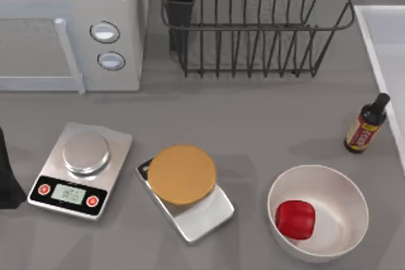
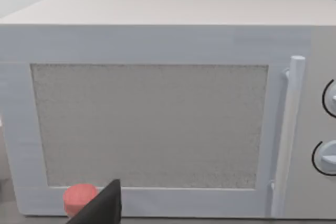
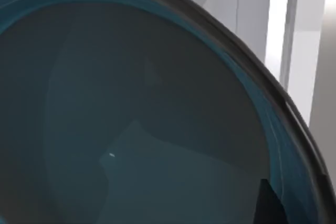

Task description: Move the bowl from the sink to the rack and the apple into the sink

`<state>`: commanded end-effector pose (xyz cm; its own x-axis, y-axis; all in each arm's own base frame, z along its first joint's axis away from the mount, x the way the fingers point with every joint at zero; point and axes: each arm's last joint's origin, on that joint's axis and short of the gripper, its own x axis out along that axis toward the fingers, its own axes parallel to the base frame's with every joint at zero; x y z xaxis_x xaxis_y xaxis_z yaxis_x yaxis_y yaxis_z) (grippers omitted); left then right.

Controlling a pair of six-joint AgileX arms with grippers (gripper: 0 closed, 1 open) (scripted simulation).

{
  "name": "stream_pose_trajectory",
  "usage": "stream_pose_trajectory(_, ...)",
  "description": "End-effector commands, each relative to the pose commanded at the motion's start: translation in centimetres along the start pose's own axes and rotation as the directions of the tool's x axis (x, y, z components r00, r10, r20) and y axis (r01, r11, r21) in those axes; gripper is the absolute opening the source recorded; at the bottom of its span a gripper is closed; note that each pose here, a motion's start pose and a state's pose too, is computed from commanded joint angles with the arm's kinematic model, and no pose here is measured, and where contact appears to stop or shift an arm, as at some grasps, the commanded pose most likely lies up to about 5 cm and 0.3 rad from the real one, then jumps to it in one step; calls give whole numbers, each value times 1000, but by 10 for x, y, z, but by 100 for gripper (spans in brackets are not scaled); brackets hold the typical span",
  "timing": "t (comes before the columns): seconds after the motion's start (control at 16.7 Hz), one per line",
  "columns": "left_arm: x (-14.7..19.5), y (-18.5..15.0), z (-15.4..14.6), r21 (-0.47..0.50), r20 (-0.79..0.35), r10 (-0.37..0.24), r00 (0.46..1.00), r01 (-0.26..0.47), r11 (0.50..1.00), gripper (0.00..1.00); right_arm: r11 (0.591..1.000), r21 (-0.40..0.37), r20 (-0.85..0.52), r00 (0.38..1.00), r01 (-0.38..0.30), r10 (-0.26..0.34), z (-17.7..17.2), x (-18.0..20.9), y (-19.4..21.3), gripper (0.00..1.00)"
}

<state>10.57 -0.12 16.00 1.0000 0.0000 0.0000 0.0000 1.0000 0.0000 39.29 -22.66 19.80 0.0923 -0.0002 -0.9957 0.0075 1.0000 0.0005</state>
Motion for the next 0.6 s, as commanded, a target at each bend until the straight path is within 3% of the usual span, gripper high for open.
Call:
stream_pose_trajectory(0.3, 0, 0, 0, 0, 0, 0, 1000, 0, 1000, 100, 1000, -2, 32, 999, 24, -24, -109, -125, 13, 0)
stream_pose_trajectory(0.6, 0, 0, 0, 0, 0, 0, 1000, 0, 1000, 100, 1000, -1, 16, 1000, 8, -8, -184, -168, 41, 0)
